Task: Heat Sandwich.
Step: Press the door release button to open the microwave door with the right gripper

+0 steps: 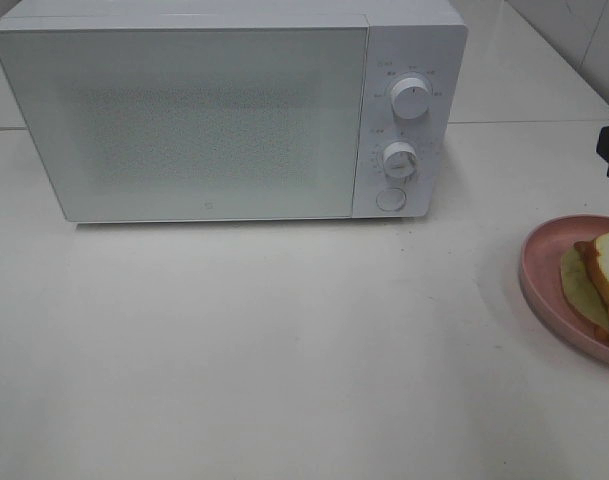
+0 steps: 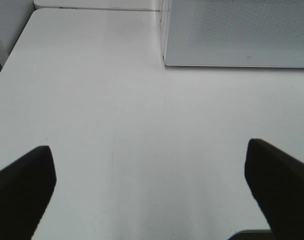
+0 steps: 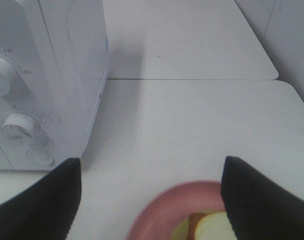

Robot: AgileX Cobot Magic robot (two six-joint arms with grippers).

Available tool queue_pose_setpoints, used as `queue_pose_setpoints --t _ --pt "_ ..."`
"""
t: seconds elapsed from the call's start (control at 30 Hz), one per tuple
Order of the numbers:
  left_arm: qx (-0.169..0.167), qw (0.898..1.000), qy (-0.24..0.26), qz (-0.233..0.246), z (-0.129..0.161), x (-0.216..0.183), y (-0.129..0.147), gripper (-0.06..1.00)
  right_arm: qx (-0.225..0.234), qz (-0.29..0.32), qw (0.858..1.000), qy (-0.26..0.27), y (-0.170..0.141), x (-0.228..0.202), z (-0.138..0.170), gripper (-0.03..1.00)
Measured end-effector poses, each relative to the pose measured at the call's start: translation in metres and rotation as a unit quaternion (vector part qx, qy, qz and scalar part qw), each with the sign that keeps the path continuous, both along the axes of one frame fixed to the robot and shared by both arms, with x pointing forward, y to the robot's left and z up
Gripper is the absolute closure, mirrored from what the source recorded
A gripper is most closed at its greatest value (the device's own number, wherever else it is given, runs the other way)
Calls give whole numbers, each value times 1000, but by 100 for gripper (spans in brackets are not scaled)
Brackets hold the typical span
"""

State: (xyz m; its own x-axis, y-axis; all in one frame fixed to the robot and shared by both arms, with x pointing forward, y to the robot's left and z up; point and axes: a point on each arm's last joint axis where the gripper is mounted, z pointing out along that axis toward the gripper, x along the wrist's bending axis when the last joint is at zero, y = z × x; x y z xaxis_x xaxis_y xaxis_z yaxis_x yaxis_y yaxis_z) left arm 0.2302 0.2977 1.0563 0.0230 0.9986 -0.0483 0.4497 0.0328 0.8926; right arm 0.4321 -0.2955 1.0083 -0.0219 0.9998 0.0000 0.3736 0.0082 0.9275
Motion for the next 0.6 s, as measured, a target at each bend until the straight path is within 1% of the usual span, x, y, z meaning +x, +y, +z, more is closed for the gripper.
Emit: queue_pose_setpoints --t 0.07,0.23,0.43,0.6 --pt "0 1000 0 0 0 0 0 -3 1 2 1000 -16 0 7 -2 22" --pt "0 1000 0 0 0 0 0 -3 3 4 999 -33 1 19 -9 22" --pt "0 1000 0 0 0 0 0 -3 6 8 999 -43 3 29 -17 22" --pt "0 1000 0 0 0 0 0 -3 -11 37 998 -43 20 34 -25 22"
